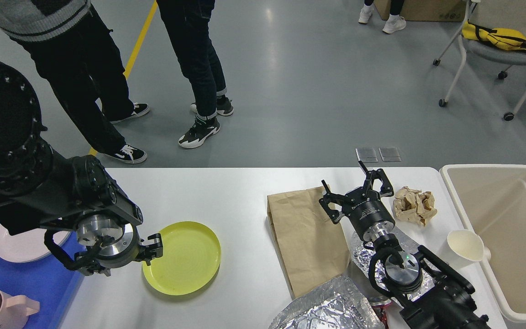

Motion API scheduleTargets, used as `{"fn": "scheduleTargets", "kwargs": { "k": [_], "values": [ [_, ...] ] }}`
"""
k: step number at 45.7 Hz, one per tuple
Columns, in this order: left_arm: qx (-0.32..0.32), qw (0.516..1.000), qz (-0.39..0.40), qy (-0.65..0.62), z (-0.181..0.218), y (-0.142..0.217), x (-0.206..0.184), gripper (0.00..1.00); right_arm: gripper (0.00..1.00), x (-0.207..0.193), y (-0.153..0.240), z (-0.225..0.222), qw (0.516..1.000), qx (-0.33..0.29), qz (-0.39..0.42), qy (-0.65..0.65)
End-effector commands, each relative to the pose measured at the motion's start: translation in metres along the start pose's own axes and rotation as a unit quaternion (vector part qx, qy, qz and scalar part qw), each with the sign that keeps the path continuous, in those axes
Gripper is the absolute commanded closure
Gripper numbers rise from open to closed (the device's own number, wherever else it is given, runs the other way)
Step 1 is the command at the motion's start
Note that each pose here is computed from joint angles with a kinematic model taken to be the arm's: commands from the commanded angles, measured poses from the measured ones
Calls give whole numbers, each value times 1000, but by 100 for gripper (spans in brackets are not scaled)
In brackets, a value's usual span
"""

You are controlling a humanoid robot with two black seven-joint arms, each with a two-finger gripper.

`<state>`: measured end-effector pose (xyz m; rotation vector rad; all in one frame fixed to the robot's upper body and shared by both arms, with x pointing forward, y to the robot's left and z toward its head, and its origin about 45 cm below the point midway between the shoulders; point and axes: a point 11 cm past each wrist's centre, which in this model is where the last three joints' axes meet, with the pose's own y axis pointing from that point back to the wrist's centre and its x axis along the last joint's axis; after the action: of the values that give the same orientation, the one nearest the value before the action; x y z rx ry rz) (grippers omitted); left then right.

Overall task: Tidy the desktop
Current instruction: 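Move the left gripper over to the yellow plate's rim, then grasp the rim of the yellow plate with the left gripper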

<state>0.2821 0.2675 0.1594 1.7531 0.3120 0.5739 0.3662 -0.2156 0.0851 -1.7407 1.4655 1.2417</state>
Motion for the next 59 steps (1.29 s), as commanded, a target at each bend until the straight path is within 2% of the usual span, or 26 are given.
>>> {"fn": "scheduleTargets", "kwargs": {
  "k": [1,18,44,54,59],
  "values": [
    [8,999,20,38,-1,-13,-10,22,0,0,0,0,1000,1,0,0],
    [-9,997,44,64,15,-30,-26,22,0,0,0,0,1000,1,0,0],
    [-17,996,51,74,25,-56,-27,22,0,0,0,0,1000,0,-1,0],
    [-18,996,50,72,26,-57,-28,35,0,0,0,0,1000,1,-1,0],
    [-18,996,50,72,26,-58,-29,36,0,0,0,0,1000,1,0,0]
  ]
}}
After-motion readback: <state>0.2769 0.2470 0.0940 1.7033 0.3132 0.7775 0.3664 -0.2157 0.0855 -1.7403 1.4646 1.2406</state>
